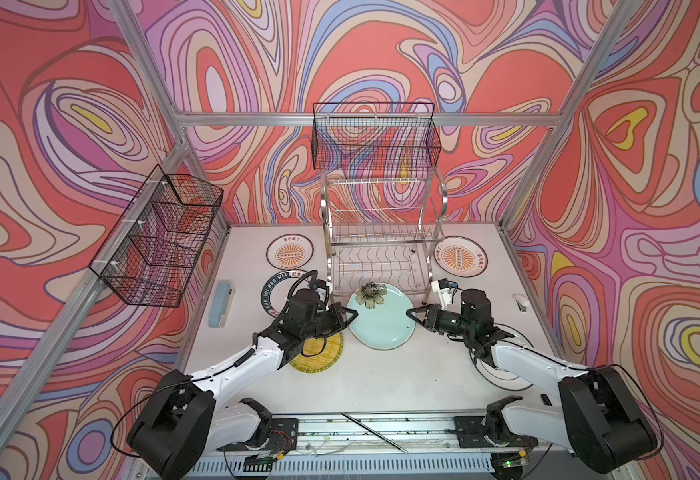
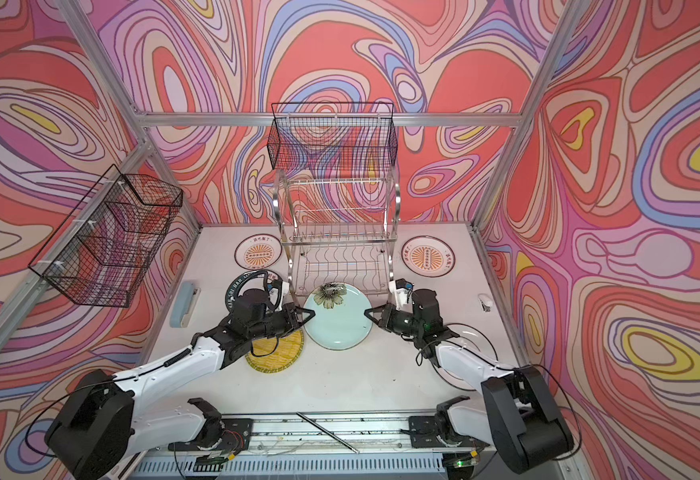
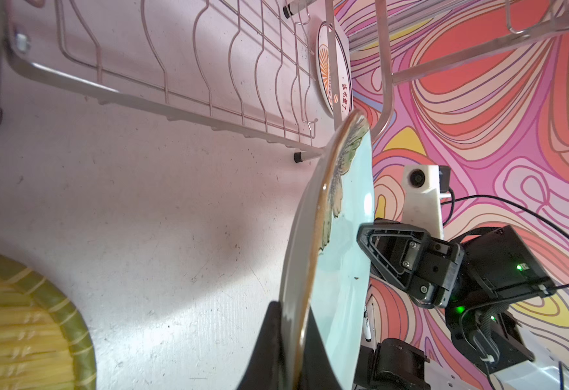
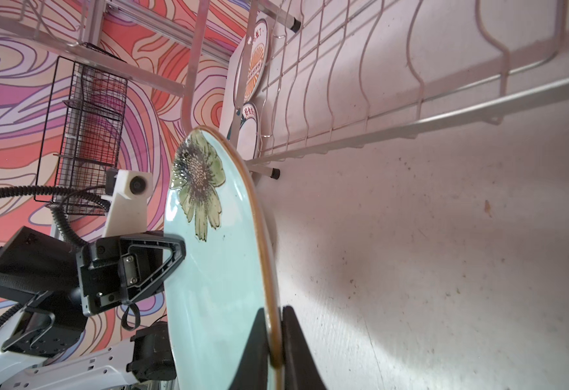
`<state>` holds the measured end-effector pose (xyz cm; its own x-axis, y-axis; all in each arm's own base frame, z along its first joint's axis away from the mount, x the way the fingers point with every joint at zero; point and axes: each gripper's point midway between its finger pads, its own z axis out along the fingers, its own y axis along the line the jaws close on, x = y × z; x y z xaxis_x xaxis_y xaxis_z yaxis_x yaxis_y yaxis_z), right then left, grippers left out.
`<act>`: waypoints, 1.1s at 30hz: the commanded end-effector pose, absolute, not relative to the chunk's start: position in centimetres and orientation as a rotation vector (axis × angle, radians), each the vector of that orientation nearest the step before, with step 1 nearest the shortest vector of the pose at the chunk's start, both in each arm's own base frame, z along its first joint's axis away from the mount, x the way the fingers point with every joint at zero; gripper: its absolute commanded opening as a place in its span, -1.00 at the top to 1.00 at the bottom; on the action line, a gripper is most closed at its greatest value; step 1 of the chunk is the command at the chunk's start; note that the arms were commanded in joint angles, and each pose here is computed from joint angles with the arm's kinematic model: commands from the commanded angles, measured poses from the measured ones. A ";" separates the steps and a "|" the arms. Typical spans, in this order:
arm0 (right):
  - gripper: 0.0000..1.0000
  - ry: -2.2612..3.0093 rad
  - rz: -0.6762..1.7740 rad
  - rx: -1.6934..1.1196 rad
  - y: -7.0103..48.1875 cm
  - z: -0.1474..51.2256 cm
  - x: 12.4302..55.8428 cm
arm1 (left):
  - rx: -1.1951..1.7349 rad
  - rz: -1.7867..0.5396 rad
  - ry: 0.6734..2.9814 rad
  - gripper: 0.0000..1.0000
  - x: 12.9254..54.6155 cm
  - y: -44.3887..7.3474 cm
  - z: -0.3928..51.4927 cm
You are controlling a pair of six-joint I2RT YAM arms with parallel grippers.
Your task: Load the plates into the dish rack
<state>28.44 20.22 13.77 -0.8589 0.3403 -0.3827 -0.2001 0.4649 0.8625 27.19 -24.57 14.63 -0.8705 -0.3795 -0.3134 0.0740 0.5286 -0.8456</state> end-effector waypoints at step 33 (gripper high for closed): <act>0.21 1.942 1.693 -0.166 26.1 20.3 26.5 | -0.220 -1.328 1.981 1.00 28.6 -23.7 19.7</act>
<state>29.01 23.45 16.77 -0.8351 0.3591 -0.4167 -0.2982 0.3410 0.8915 27.95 -23.01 16.76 -0.7651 -0.4801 -0.4292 0.1563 0.5081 -0.8470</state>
